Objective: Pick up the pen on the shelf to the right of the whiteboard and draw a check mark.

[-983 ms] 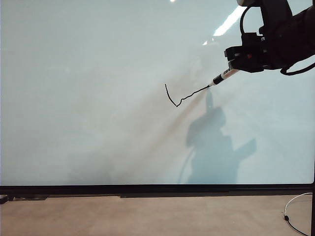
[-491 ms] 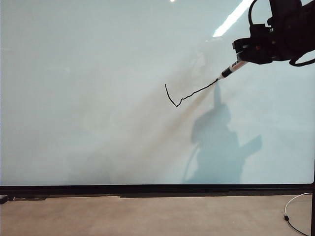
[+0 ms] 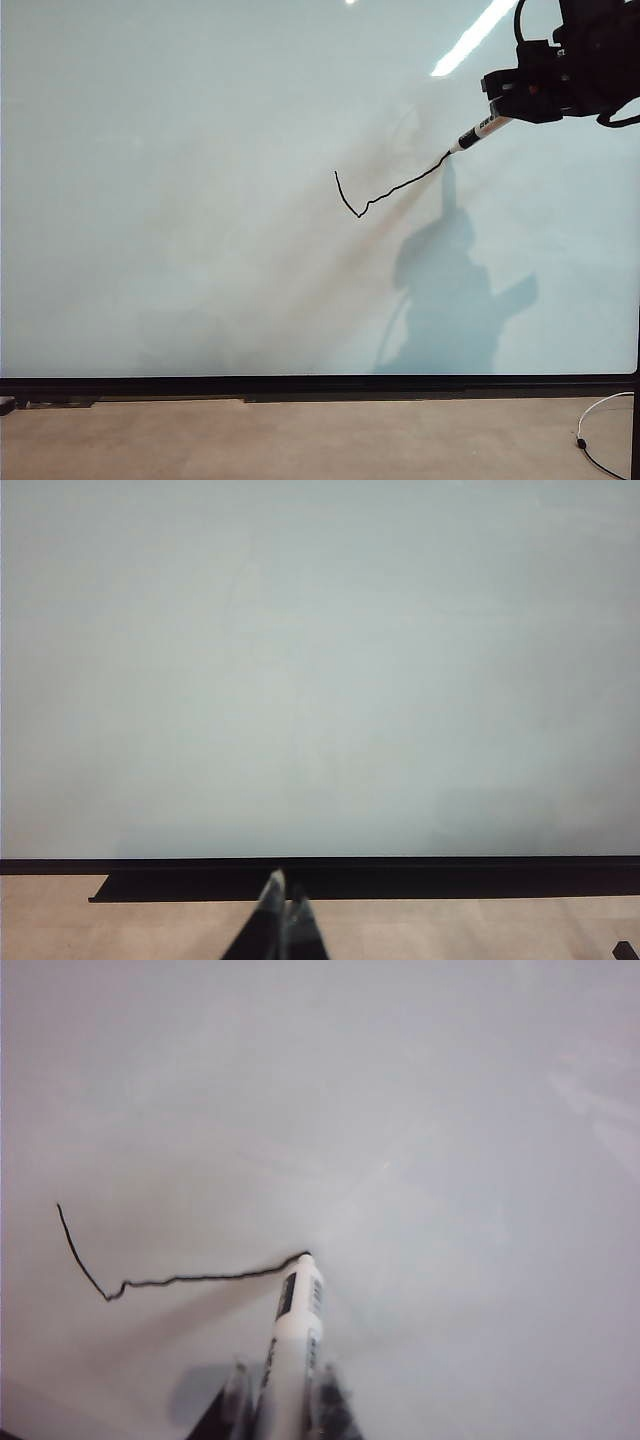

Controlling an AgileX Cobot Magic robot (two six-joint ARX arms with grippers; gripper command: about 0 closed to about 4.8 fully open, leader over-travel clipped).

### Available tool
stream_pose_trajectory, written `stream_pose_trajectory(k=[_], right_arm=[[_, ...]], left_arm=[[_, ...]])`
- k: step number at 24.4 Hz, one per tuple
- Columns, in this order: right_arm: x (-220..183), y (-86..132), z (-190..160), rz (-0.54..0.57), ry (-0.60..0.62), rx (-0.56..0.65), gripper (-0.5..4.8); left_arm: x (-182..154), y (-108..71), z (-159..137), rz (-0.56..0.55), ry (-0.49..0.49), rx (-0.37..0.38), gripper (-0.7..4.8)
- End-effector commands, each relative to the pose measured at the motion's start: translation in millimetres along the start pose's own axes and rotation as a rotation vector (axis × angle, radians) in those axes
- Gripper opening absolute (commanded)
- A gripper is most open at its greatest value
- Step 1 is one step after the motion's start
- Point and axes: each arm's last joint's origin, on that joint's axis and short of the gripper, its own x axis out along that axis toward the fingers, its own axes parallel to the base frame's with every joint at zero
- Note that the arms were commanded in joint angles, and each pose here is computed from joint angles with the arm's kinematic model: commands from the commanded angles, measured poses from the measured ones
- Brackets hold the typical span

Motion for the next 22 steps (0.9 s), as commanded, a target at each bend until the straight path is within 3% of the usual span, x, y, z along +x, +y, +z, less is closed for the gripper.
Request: stream_pose_trajectory(k=[1, 9, 15, 22], right_arm=[[-6.8, 5.3, 6.7, -0.014, -0.019, -0.001, -0.08], [-30.5, 8.0, 12.7, -0.052, -0.023, 0.026, -0.08], [-54.8, -9.2, 25.1, -0.158, -0.012, 0.026, -0.08], [-78.9, -19.2, 15.8, -0.225, -0.039, 0.056, -0.08]], left_arm=[[-0.2, -0.1, 2.0, -0.001, -0.014, 0.005, -0.04], [-0.2, -0.1, 2.2, -0.001, -0.015, 0.005, -0.04], [-0.2, -0.1, 2.2, -0.001, -0.015, 0.005, -0.04], [-0.2, -0.1, 2.2, -0.001, -0.015, 0.005, -0.05]])
